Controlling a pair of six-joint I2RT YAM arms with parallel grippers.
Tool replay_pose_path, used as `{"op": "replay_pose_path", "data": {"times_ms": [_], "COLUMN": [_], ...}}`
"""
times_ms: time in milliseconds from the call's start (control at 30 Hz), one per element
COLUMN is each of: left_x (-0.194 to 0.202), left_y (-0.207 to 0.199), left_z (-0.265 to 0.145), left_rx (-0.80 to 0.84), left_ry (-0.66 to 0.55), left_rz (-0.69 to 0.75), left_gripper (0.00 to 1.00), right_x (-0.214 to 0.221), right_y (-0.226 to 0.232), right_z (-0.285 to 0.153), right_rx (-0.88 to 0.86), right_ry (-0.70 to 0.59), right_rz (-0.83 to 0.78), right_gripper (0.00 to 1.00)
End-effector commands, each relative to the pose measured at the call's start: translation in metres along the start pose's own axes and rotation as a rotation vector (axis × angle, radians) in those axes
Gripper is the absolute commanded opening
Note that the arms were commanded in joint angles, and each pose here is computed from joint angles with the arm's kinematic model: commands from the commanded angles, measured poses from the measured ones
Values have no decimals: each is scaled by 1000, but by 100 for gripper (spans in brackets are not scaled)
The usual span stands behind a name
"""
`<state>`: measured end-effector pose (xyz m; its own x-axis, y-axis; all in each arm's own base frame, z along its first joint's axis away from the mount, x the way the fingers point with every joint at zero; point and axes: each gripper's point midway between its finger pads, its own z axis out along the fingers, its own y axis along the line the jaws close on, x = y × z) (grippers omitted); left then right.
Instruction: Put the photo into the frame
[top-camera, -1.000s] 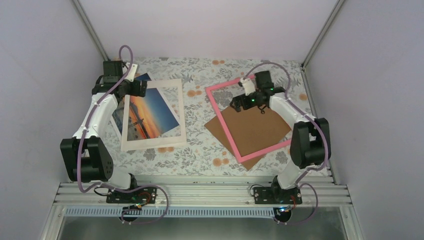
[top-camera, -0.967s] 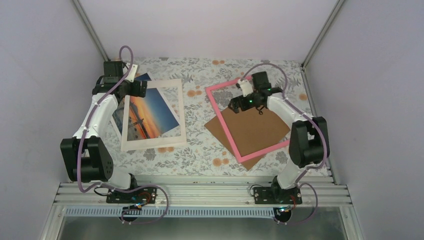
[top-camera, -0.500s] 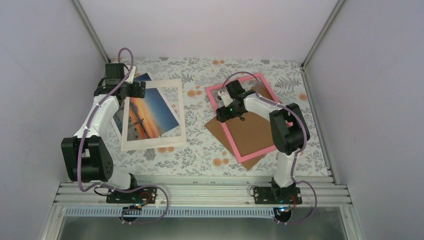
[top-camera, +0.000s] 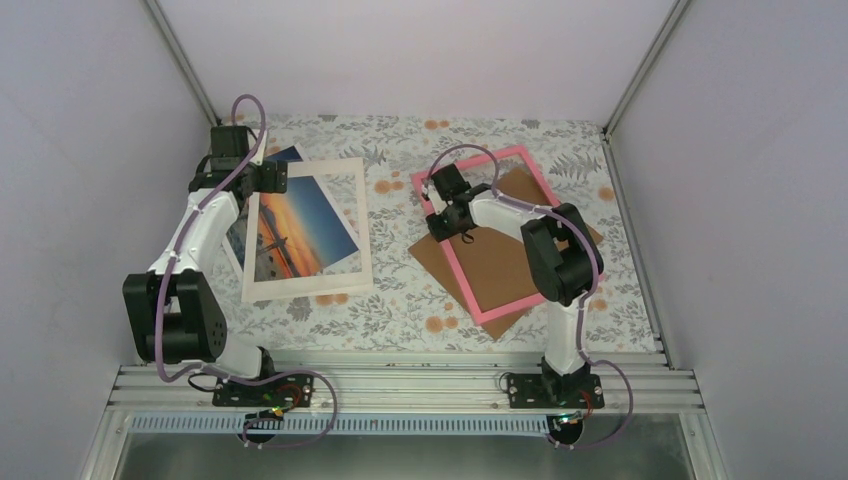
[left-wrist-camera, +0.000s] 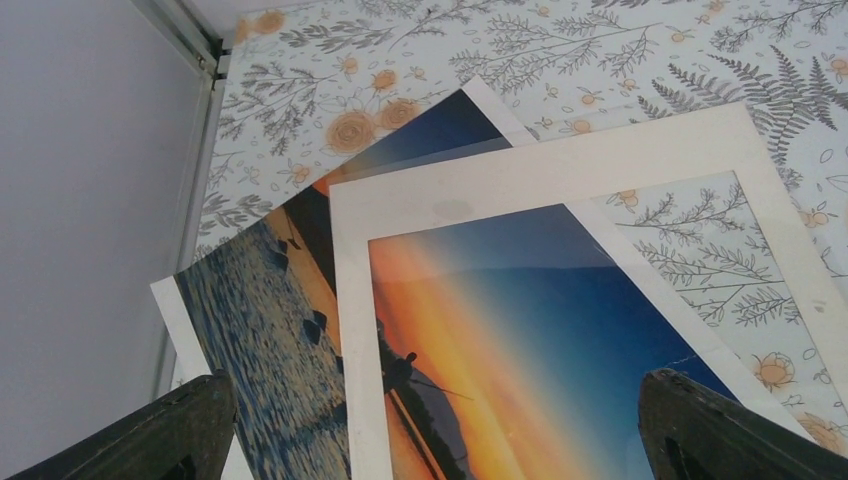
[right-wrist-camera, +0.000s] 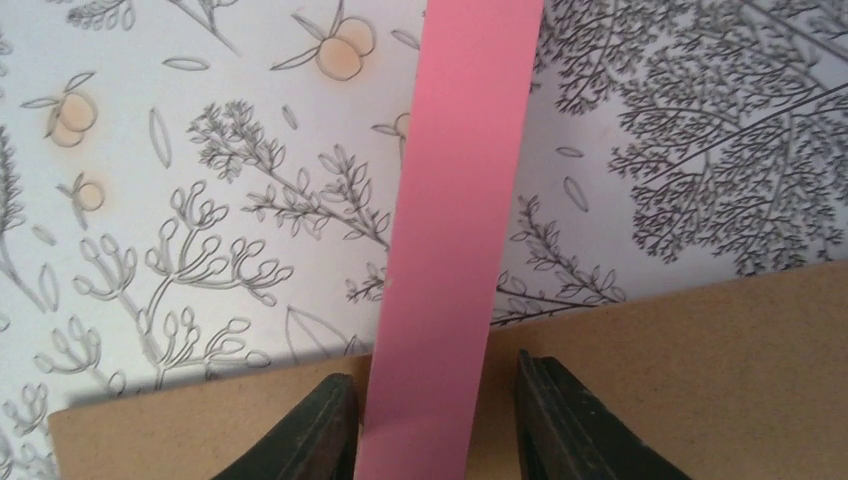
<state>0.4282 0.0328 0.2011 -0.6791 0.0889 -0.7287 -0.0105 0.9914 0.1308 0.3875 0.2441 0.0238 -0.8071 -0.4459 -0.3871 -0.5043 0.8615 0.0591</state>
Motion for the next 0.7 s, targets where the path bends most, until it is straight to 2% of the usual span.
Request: {"op": "replay_pose_path", "data": {"times_ms": [0,133,233,333,500,667], "left_x": [-7,-14,-23,-34,-60,-97], "left_y": [2,-3,-13,-21,-33,-42], "left_z": [3,2,3,2,-4,-18], "left_rx": [-21,8,48,94,162,232], "left_ry": [-14,-26,-43,-66,-134,-220], "left_rz": [-19,-20,-11,-17,-10,10], "left_gripper": [100,100,100,100,100,100], "right_x": [9,-3,-25,-50,-92,-137], "right_y": [-9,0,7,12,17,20], "right_z": [20,8,-13,-41,-103,-208], "right_rx": [77,25,-22,-92,-226,-374], "right_ry": [20,-10,-74,-154,-330,-589], "right_rz": [9,6,4,-1,-62,-145], "right_gripper": [36,30,13,5,4,4]}}
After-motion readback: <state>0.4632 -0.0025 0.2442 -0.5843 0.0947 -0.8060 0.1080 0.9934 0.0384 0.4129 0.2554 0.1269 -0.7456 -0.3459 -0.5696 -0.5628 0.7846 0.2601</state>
